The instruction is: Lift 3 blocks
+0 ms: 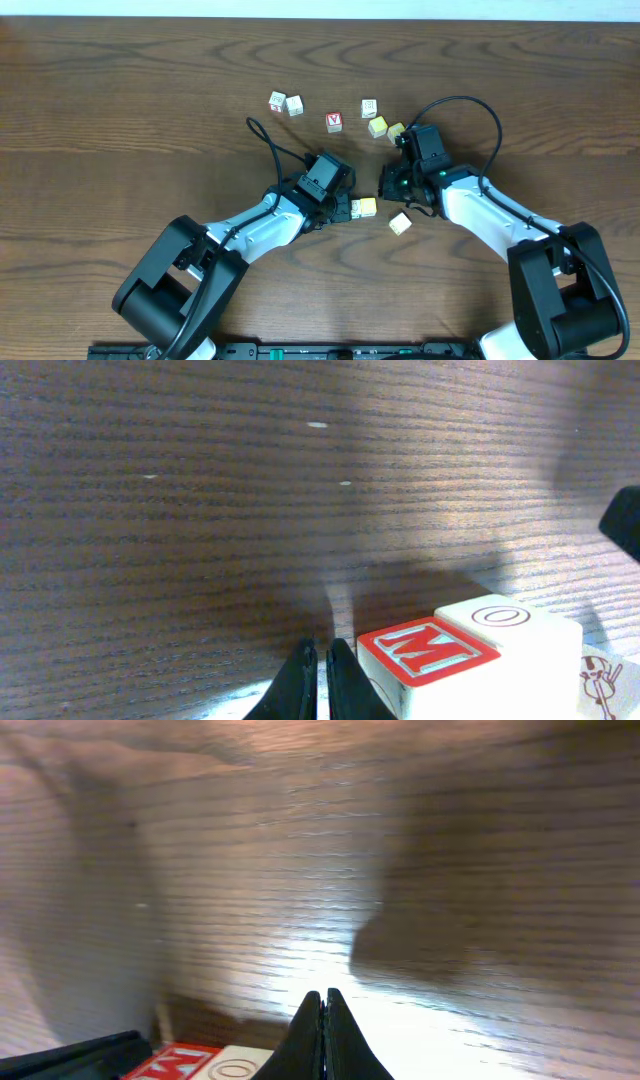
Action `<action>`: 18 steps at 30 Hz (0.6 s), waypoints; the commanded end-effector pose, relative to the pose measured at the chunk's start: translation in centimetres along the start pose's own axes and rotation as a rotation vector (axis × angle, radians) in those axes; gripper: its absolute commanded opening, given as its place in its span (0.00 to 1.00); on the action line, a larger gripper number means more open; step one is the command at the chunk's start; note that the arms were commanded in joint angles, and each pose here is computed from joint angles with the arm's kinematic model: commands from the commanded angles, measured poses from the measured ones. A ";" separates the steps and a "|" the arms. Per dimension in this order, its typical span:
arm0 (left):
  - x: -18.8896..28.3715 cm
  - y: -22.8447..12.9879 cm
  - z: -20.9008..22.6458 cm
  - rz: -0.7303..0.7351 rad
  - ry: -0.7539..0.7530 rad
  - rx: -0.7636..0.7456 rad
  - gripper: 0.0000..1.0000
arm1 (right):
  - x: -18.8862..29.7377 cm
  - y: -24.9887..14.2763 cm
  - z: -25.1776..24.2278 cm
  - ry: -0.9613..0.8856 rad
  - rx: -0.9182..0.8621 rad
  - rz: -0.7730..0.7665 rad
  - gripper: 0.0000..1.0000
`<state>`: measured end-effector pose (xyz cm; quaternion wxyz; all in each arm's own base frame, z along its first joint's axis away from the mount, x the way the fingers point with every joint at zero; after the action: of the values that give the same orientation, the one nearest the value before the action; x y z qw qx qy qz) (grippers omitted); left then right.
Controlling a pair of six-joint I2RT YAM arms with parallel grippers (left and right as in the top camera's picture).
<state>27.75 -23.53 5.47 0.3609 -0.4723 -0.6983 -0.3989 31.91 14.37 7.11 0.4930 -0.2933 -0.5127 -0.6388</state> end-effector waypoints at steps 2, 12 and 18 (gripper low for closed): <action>-0.1 0.2 0.0 -0.015 0.013 0.004 0.07 | 0.1 0.3 2.1 0.027 0.072 -0.021 0.01; -0.1 0.2 0.0 -0.014 0.014 0.004 0.07 | -0.1 -0.3 3.2 -0.012 0.121 -0.028 0.01; -0.1 0.2 0.1 -0.013 0.015 0.004 0.07 | -0.2 -0.6 3.5 -0.010 0.130 -0.019 0.01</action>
<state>27.80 -23.47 5.46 0.3614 -0.4697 -0.6986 -0.4010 30.72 17.17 7.11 0.5044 -0.2723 -0.5458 -0.6112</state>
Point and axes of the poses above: each gripper's point midway between its finger pads, its own x axis back along the fingers, its own z axis along the line the jaws close on, y = z × x, the point moved 6 cm from there along x, back along the fingers, and after that the axes turned 9 degrees about x, right-handed, at the moved point
